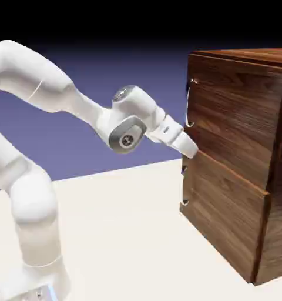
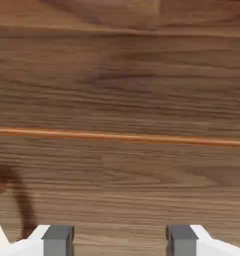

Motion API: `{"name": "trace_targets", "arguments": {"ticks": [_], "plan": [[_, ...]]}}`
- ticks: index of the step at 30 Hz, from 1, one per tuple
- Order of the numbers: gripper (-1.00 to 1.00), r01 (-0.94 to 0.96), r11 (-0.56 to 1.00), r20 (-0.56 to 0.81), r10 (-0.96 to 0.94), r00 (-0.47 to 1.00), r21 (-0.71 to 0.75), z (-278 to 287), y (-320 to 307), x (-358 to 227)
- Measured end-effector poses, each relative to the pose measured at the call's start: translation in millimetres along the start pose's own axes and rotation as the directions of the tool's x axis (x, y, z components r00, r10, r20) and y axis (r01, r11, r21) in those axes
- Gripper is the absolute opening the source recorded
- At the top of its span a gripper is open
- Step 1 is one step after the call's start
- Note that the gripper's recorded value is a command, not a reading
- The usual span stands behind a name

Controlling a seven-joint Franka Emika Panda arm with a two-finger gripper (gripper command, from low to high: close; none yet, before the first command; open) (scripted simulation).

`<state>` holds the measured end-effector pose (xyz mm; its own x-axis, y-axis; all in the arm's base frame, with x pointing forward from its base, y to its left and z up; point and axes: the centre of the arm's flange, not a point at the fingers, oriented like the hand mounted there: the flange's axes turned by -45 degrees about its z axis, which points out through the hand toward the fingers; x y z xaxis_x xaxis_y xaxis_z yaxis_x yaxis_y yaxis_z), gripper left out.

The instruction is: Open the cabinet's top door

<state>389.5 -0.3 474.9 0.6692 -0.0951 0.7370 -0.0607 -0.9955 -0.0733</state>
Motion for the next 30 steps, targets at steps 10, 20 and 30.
{"name": "trace_targets", "arguments": {"ticks": [10,20,30], "plan": [[0.00,-0.503,0.861,-0.120,0.508,0.853,0.071,-42,6,36],[0.00,-0.829,0.505,-0.137,0.863,0.486,0.240,-77,-1,54],[0.00,-0.914,0.044,-0.008,0.999,0.044,0.403,-98,-23,59]]}}
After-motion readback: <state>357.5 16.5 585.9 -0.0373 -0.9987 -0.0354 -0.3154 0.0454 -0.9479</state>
